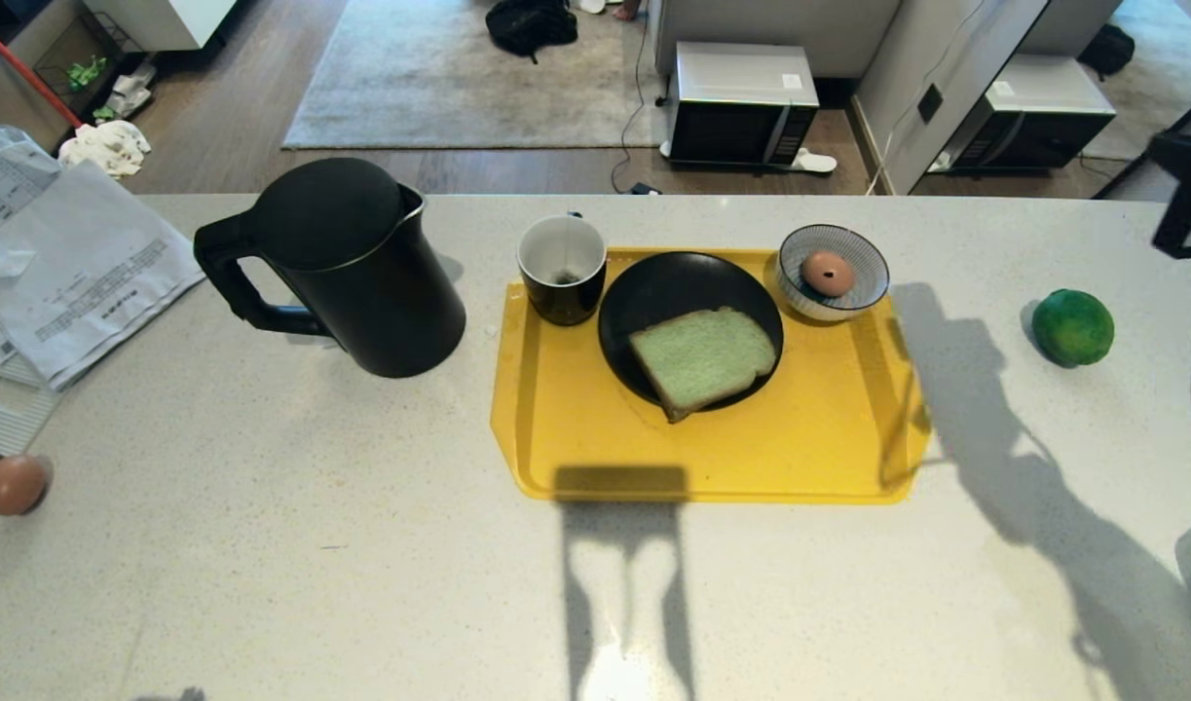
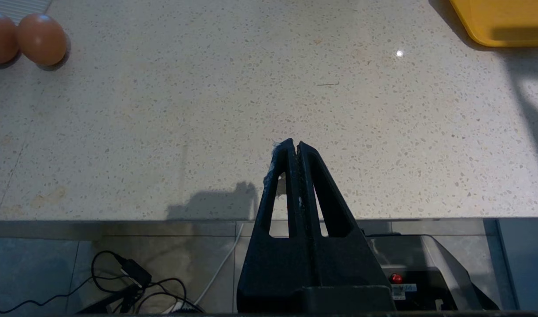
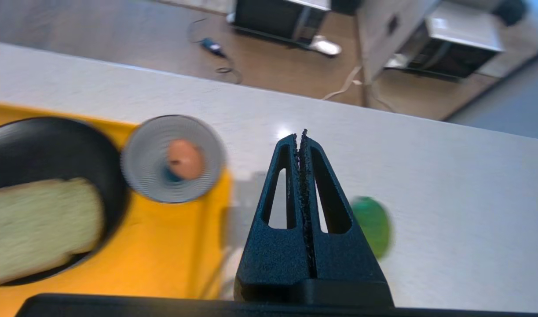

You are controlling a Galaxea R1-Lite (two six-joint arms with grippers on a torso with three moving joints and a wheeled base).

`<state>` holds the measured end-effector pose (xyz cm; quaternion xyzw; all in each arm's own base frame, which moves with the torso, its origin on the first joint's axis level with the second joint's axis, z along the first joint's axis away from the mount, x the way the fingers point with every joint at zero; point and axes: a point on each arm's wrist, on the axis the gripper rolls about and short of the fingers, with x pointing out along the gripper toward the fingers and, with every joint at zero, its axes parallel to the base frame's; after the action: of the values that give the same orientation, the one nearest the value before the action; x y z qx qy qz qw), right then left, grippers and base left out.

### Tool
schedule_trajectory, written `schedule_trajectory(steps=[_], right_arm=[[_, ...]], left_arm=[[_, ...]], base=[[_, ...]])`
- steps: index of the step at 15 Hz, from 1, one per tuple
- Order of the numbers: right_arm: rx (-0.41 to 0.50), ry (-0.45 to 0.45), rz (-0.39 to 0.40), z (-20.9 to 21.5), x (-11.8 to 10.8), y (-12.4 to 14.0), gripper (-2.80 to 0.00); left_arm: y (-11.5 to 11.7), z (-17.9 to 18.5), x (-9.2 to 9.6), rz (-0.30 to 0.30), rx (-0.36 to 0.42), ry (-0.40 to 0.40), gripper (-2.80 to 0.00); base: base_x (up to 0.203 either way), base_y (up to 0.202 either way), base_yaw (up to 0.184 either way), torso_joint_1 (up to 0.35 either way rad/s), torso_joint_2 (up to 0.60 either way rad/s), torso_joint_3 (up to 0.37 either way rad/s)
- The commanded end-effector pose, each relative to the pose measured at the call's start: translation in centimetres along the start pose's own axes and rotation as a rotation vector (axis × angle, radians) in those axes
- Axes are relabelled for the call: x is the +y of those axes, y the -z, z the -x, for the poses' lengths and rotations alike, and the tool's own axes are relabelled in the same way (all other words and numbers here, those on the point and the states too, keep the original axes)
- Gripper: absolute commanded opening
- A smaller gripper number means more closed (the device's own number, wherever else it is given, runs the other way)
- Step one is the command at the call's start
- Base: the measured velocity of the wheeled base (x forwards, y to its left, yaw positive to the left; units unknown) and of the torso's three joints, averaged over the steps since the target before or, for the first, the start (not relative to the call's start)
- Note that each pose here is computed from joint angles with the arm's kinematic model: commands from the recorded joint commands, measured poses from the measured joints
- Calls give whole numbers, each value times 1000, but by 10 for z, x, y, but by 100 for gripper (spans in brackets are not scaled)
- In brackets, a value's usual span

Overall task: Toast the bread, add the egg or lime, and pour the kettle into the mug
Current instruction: Put the fruit on a plate

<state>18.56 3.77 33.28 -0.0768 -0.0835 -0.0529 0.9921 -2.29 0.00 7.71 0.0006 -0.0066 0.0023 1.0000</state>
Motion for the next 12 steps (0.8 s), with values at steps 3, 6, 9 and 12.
schedule_trajectory(steps=[3,6,9,12], right_arm=[[-74,133,-8,47,-42,-6,-280],[-52,163,-42,81,-49,13,-280],[22,161,-39,109,-47,51,-280],[109,148,-26,137,-42,98,-280]], left_arm=[[0,0,0,0,-1,-1,-280],[0,0,0,0,-2,0,-280],[0,0,0,0,0,0,-280],[0,0,0,0,-1,0,-280]], base=[[0,0,0,0,0,0],[0,0,0,0,0,0],[0,0,0,0,0,0],[0,0,0,0,0,0]])
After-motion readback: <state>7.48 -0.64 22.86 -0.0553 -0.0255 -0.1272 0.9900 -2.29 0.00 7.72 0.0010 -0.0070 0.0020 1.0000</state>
